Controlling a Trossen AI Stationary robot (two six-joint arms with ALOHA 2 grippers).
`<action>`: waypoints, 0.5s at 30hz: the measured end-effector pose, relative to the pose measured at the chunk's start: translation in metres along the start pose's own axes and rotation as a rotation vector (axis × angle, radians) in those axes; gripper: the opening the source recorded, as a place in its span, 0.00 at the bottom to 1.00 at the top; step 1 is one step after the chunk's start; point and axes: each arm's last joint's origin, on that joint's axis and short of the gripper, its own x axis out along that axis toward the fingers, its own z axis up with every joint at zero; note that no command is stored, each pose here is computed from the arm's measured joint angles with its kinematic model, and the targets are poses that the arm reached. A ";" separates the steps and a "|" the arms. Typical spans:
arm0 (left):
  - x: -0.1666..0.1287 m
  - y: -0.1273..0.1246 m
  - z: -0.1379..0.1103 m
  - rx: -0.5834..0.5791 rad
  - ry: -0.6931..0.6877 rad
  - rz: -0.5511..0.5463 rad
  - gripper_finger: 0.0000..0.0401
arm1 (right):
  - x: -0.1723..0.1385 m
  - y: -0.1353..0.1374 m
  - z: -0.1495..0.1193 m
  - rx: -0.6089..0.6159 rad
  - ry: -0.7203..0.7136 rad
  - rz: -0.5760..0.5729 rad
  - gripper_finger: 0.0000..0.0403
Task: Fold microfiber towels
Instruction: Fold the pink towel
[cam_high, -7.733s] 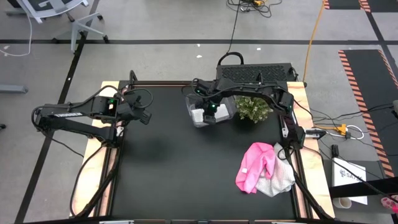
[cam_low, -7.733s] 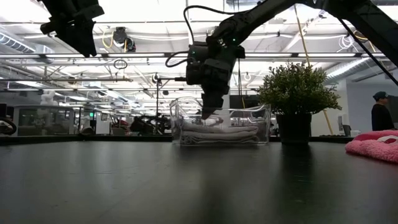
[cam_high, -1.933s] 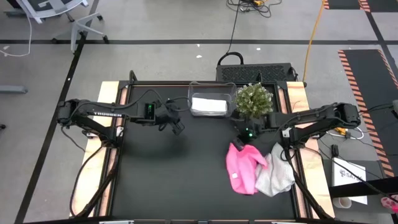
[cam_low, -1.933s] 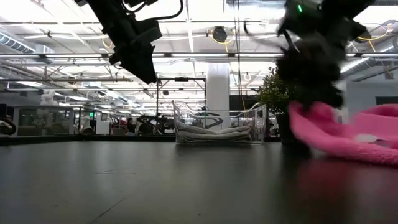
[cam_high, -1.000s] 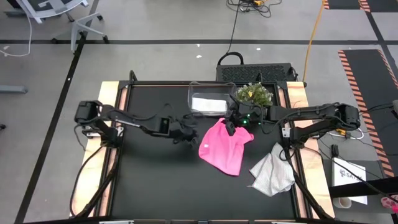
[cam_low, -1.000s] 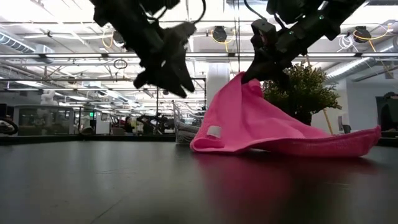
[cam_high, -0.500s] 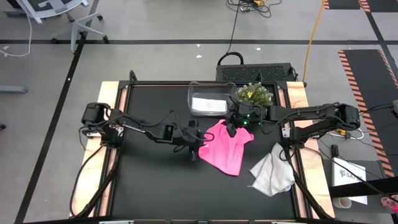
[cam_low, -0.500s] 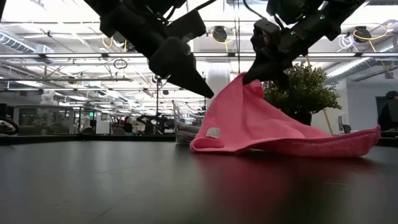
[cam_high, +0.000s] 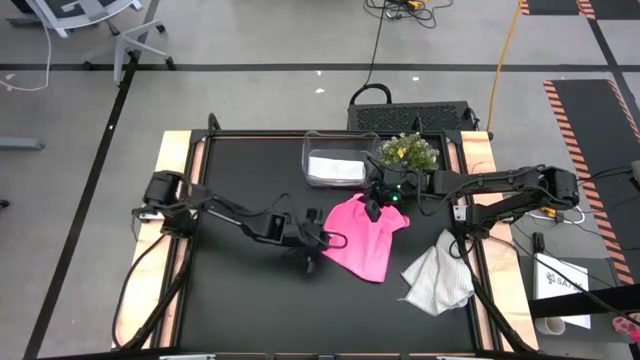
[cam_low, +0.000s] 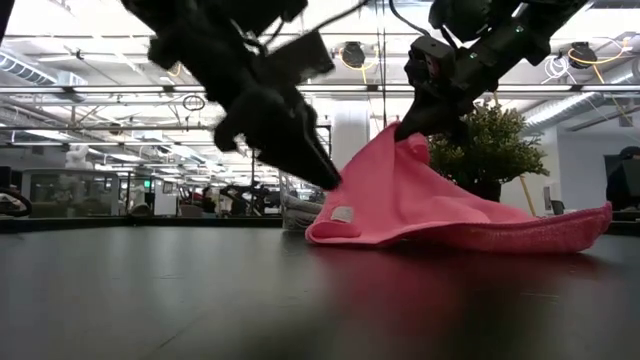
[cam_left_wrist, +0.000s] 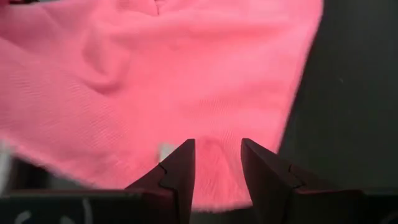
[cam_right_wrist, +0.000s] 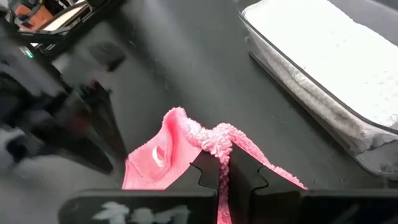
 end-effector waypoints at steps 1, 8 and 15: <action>0.004 -0.003 -0.003 -0.006 0.010 -0.004 0.33 | 0.000 0.000 0.000 0.001 0.000 0.000 0.00; 0.023 -0.011 -0.009 -0.017 0.054 0.024 0.33 | 0.000 0.000 0.000 0.020 -0.001 0.001 0.00; 0.027 -0.005 -0.014 -0.103 0.084 0.080 0.33 | 0.000 0.000 0.000 0.025 -0.002 0.003 0.00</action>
